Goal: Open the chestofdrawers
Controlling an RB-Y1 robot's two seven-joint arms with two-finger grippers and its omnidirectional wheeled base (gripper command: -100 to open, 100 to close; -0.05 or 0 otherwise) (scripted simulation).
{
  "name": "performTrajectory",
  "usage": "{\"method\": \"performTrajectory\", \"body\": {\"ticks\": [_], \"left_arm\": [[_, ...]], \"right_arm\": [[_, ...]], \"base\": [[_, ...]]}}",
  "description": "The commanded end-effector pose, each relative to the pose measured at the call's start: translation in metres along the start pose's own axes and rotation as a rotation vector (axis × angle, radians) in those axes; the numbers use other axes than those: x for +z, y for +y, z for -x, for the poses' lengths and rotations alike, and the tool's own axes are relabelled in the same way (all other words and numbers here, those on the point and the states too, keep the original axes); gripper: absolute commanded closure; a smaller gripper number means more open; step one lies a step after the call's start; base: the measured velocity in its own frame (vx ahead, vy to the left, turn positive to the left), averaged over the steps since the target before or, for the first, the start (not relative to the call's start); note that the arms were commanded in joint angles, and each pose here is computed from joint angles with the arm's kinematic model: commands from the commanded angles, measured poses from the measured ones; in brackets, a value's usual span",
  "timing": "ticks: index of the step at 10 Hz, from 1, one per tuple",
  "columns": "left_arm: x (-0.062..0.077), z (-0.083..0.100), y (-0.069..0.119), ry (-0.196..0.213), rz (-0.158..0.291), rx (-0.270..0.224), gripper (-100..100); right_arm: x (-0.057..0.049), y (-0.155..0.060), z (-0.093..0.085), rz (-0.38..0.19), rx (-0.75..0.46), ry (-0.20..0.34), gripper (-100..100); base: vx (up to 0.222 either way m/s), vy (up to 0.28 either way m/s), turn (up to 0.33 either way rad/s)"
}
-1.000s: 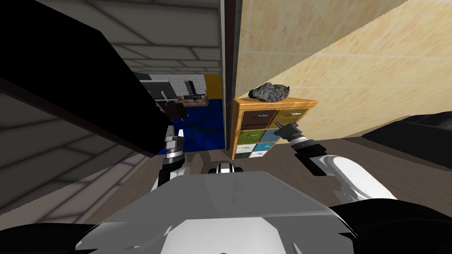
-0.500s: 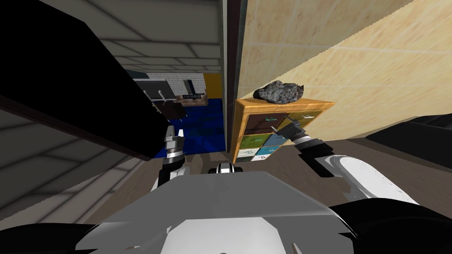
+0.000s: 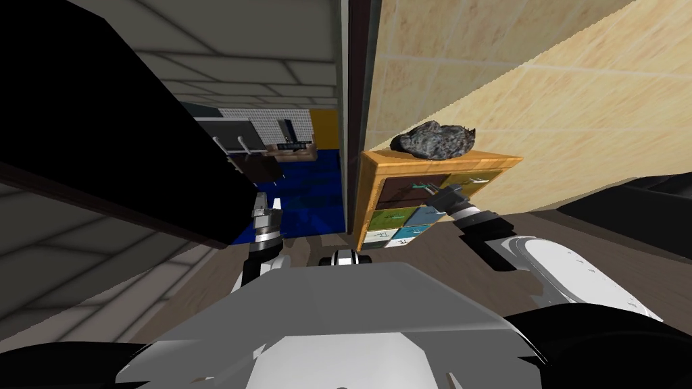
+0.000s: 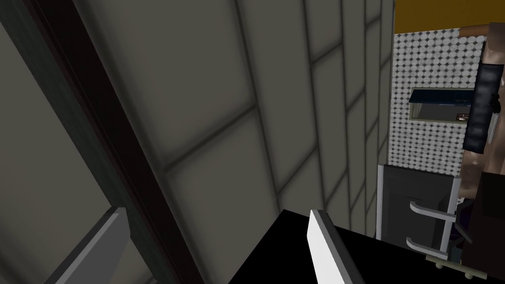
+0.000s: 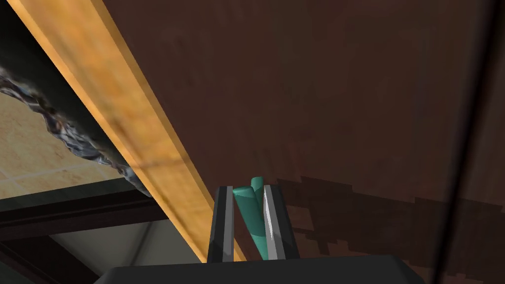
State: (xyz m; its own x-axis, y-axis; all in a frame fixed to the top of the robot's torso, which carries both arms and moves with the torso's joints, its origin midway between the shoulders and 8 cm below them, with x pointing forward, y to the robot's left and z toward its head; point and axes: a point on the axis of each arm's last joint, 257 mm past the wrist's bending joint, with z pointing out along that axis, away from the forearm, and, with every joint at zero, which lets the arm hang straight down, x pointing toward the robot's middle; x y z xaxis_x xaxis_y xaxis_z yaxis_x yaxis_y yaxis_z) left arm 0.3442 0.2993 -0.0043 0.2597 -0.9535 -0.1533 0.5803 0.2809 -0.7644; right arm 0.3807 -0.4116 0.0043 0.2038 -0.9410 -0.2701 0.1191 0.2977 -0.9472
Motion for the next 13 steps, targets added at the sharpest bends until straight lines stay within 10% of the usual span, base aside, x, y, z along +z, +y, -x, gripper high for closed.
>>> {"method": "performTrajectory", "body": {"ticks": [1, 6, 7, 13], "left_arm": [[0.0, 0.0, 0.0, 0.0, 0.0, 0.0, 0], [0.0, 0.0, 0.0, 0.0, 0.0, 0.0, 0], [0.0, 0.0, 0.0, 0.0, 0.0, 0.0, 0], [0.0, 0.0, 0.0, 0.0, 0.0, 0.0, 0]], "right_arm": [[-0.001, -0.001, 0.007, 0.004, 0.005, -0.014, 100], [-0.003, 0.003, 0.017, 0.019, 0.01, -0.037, 100], [-0.001, -0.006, 0.017, 0.023, 0.011, -0.044, -100], [0.002, -0.038, 0.027, 0.033, 0.016, -0.078, -100]], "base": [[-0.179, -0.011, -0.041], [-0.163, -0.02, -0.055], [-0.079, 0.003, -0.079], [0.049, 0.029, -0.065]]}}
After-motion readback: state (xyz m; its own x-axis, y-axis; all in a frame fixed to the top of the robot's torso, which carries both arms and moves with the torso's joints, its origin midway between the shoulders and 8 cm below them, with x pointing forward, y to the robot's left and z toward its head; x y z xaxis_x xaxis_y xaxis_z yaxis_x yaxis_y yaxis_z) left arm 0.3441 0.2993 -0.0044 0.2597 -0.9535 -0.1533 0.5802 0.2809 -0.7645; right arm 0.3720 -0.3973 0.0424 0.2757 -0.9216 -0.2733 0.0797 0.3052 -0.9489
